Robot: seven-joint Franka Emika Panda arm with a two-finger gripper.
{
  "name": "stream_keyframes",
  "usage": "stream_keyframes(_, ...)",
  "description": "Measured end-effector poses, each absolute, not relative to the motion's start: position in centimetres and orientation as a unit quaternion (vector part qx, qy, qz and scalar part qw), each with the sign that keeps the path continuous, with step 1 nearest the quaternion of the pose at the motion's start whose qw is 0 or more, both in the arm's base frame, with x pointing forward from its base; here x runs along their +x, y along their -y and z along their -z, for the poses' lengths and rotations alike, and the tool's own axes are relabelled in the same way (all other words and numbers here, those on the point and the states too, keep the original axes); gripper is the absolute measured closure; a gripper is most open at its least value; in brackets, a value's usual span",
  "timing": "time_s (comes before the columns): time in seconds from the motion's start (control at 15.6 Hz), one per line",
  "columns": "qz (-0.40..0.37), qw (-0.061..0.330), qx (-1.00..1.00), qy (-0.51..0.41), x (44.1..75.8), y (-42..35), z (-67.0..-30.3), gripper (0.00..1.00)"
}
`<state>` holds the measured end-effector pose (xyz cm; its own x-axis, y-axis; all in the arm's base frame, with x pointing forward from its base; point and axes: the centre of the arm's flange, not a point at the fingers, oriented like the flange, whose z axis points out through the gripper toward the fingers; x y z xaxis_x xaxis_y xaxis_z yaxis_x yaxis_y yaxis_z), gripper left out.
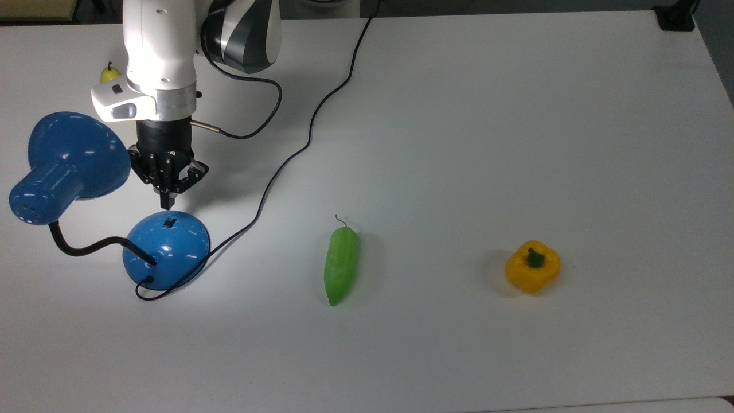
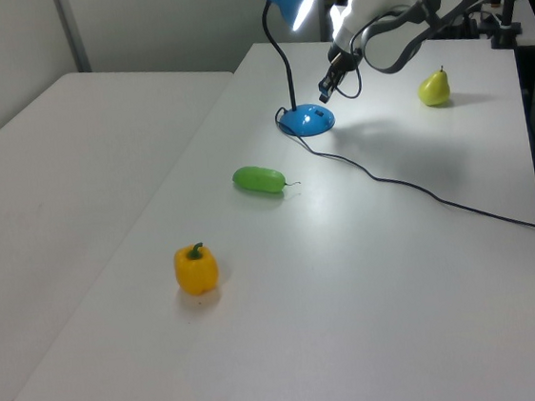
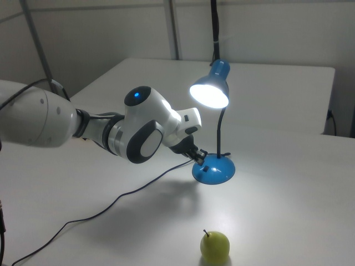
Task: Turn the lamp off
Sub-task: 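Press the switch on the lamp base with the gripper fingers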
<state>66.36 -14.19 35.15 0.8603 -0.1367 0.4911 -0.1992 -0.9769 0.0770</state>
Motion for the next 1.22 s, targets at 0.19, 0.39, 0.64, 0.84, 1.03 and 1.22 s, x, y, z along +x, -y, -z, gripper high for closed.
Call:
stream_keyframes(0.19,-0.245,0.063,0.963,0.087,66.4,14.2,-34.1,0.99)
stream_keyframes(0.39,-0.249,0.064,0.962,0.087,66.5,14.2,-33.6,0.99)
stream_keyframes(0.64,-0.257,0.066,0.96,0.085,66.7,14.2,-32.4,0.99)
stream_keyframes(0.84,-0.258,0.067,0.96,0.084,66.7,14.2,-32.0,0.99)
stream_keyframes(1.03,-0.258,0.067,0.96,0.084,66.7,14.2,-32.0,0.99)
stream_keyframes(1.22,-0.262,0.067,0.959,0.084,66.9,14.2,-32.3,0.99)
